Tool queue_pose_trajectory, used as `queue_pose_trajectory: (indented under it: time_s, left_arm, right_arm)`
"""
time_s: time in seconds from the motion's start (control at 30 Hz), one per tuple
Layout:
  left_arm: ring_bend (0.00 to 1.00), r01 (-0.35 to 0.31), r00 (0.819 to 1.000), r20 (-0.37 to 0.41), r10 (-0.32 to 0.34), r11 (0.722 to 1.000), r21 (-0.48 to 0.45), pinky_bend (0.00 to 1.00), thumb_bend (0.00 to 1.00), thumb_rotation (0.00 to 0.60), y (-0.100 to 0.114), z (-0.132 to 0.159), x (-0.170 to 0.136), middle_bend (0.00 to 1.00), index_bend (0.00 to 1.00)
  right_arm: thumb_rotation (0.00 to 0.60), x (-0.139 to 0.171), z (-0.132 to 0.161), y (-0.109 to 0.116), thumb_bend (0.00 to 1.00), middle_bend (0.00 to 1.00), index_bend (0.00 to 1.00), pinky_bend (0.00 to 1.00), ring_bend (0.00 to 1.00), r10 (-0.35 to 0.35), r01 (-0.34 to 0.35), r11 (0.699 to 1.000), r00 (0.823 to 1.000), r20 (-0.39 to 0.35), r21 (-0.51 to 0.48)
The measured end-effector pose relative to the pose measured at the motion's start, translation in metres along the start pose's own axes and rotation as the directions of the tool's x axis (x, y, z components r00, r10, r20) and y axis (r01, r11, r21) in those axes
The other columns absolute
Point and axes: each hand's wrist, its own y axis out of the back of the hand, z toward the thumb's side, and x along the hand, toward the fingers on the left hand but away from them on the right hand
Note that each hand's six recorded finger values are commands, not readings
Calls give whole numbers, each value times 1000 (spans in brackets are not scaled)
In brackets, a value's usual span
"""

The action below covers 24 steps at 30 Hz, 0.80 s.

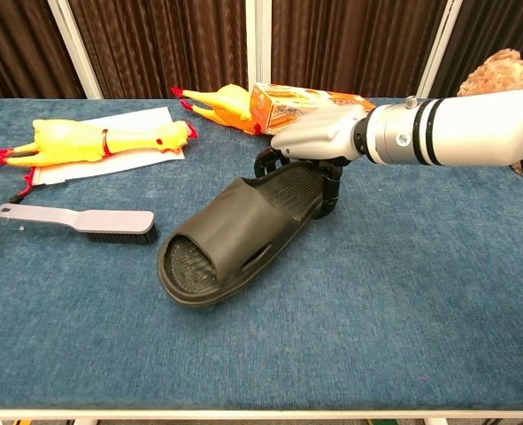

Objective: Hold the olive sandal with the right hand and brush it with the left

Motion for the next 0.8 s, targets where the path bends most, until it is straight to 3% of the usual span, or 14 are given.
queue_pose_trajectory:
  time_s: [0.1,0.23,0.33,0.53,0.8]
  left_arm:
    - [136,92,996,22,-92,995,25,230,149,600,-16,8,18,243,257]
    - [141,212,977,15,-213,976,56,234,148,600,-38,18,36,244,260]
    - [193,257,966,-1,-257,965,59,256,148,600,-51,24,43,293,299]
    - [278,311,950,-14,-311,949,44,301,148,600,-76,41,53,406,410]
    - [374,333,943,-35,-331,942,49,400,148,600,-89,44,63,496,485]
  right_arm:
    - [600,2,0,-3,226,479,642,361,283,12,-12,1000,1000,-1,15]
    - [600,8,-1,-7,226,479,642,362,283,27,-27,999,1000,-2,36]
    - [600,11,-5,-9,225,479,642,363,283,33,-34,999,999,7,40]
    - [600,17,-9,-12,219,478,642,364,282,39,-40,998,999,18,39]
    - [600,21,-12,-12,214,478,641,363,282,37,-38,999,999,26,35]
